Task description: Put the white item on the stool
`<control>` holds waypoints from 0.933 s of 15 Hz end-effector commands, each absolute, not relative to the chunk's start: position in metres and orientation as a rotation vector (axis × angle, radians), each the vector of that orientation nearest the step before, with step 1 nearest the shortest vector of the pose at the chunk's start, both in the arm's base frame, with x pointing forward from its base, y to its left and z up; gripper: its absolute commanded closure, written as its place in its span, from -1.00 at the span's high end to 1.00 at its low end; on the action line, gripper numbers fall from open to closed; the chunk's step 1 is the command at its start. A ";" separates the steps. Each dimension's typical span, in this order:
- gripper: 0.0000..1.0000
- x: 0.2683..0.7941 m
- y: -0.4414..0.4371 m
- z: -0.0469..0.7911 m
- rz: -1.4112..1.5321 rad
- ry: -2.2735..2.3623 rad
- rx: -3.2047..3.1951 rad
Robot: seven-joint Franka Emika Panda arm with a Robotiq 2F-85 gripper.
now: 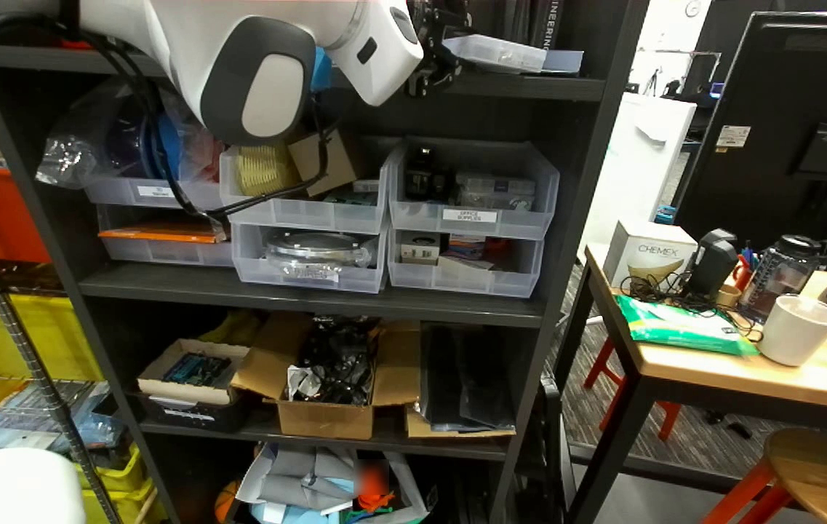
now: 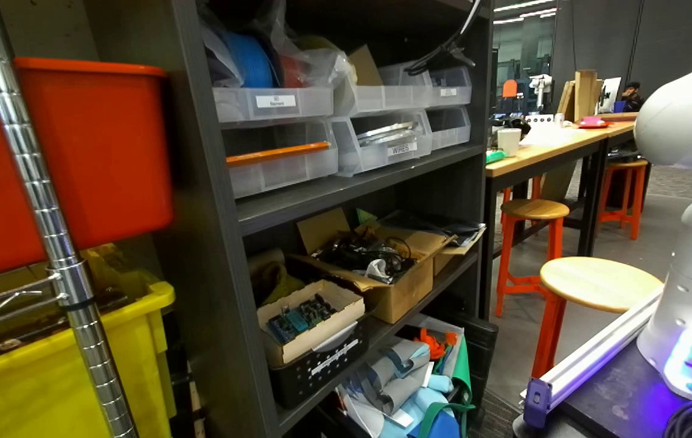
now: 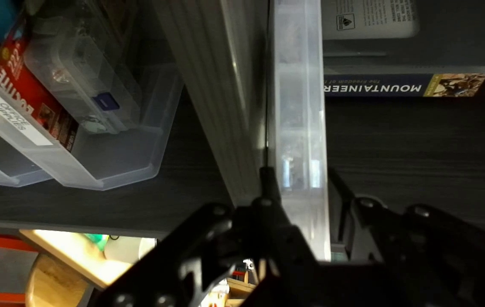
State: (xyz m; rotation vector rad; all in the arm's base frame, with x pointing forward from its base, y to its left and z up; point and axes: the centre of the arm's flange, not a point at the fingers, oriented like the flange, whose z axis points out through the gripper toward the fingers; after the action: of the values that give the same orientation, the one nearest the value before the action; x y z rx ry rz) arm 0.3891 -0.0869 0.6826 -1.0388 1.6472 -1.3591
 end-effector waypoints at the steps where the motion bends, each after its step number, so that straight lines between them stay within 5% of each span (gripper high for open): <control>1: -0.85 0.377 -0.085 0.676 -1.371 1.609 -0.985; 14: -0.85 0.340 -0.060 0.643 -1.446 1.534 -0.851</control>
State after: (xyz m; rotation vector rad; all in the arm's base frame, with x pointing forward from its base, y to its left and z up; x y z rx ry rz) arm 0.3546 -0.0650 0.6562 -0.9145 1.5621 -1.4332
